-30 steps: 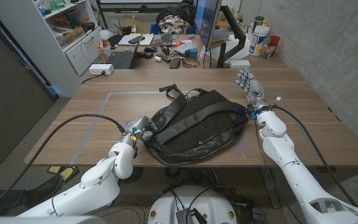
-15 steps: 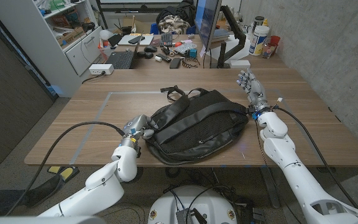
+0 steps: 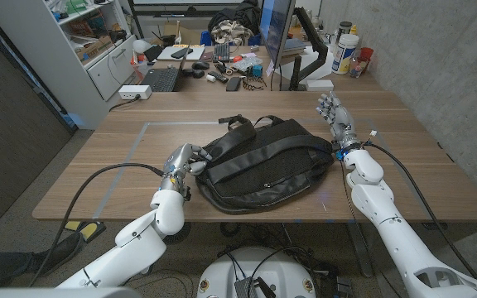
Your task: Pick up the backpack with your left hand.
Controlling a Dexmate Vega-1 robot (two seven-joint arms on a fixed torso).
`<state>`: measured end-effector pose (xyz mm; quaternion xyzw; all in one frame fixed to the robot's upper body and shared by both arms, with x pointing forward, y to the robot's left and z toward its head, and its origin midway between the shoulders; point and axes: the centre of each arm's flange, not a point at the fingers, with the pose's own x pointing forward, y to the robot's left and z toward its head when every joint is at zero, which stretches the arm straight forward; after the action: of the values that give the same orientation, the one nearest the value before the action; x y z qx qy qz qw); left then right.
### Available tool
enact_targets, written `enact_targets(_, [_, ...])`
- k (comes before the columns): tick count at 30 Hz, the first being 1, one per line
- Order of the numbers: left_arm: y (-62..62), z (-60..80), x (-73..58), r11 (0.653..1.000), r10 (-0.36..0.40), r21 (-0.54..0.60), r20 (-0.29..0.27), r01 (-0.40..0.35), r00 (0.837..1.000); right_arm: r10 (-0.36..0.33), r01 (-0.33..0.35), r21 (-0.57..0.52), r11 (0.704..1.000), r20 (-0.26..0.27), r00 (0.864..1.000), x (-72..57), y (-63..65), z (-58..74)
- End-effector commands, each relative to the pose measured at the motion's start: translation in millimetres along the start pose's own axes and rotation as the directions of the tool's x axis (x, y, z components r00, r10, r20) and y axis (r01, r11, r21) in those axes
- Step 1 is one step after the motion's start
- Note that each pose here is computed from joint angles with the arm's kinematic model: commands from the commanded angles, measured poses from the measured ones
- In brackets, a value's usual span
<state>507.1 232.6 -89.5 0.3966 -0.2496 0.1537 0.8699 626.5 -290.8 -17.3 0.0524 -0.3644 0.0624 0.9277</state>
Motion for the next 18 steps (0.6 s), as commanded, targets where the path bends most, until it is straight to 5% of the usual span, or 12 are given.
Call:
enact_targets(1, [10.4,15.8,27.5,0.984,0.076,-0.168,0.066,-0.064,0.995,-0.008,0.008,0.0,1.0,0.013,1.0,-1.3,0.9,2.2])
enact_targets(18, [31.6,41.3,58.1,0.977,0.057,-0.209,0.111,-0.033,0.992,-0.019,0.019,0.005,1.0,0.031,0.999,-1.0,-0.7,6.3])
